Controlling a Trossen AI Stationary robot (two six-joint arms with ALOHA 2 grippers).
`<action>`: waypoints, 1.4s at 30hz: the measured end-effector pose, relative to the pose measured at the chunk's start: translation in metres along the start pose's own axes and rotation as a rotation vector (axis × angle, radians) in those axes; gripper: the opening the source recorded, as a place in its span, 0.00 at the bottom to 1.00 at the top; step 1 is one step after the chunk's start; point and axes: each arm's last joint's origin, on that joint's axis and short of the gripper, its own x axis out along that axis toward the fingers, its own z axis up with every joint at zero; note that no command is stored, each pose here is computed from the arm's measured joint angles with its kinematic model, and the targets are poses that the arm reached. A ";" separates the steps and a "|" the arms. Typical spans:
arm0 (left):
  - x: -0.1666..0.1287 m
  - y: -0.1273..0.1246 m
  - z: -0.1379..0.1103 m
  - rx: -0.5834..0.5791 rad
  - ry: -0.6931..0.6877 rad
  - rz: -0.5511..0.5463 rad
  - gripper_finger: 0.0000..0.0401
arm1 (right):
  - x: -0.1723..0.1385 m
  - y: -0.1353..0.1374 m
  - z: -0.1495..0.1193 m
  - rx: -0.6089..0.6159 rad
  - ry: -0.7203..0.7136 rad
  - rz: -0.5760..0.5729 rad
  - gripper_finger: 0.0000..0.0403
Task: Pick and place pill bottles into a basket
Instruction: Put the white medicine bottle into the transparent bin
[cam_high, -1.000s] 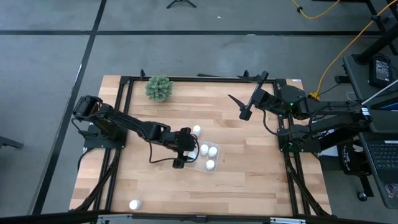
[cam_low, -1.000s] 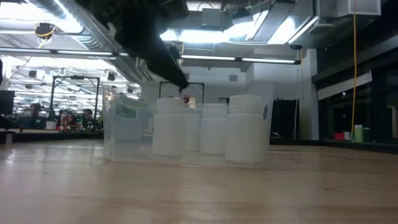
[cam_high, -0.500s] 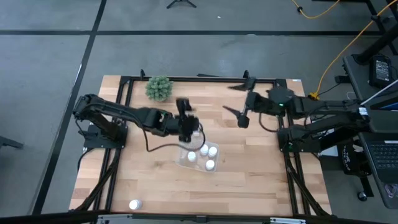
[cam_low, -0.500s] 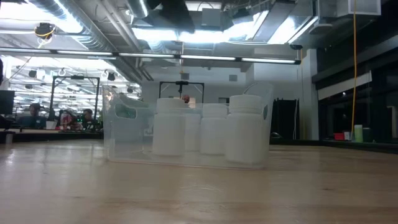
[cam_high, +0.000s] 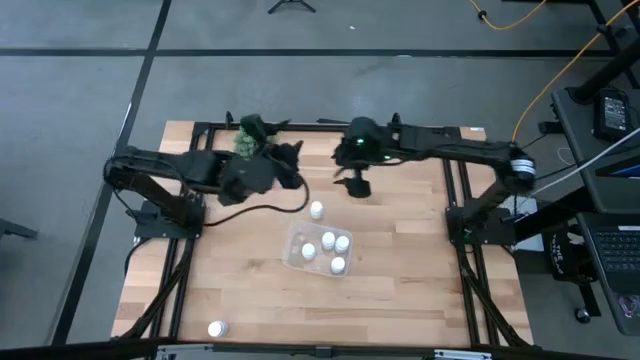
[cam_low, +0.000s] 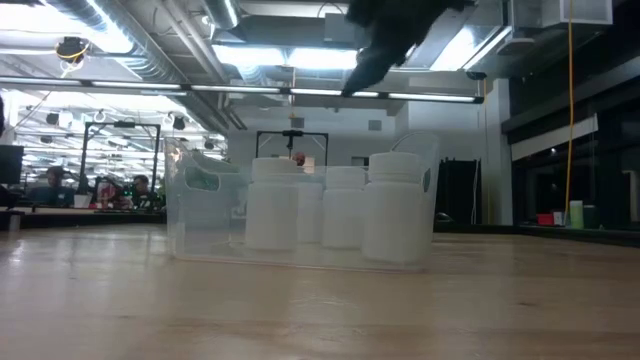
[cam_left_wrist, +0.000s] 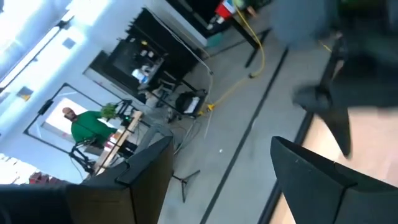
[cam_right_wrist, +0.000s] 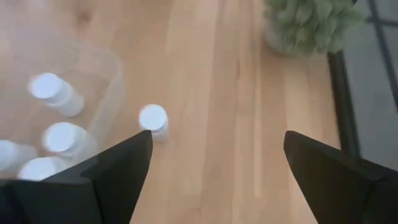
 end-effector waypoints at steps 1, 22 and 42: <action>-0.004 0.005 0.000 -0.014 -0.005 0.011 0.66 | 0.010 -0.002 0.001 0.003 0.014 0.009 0.91; -0.055 0.110 -0.059 -0.241 -0.007 0.039 0.66 | 0.118 0.043 0.021 0.055 0.170 0.078 0.91; -0.059 0.111 -0.068 -0.203 -0.031 -0.172 0.66 | 0.150 0.040 -0.003 0.124 0.317 0.077 0.91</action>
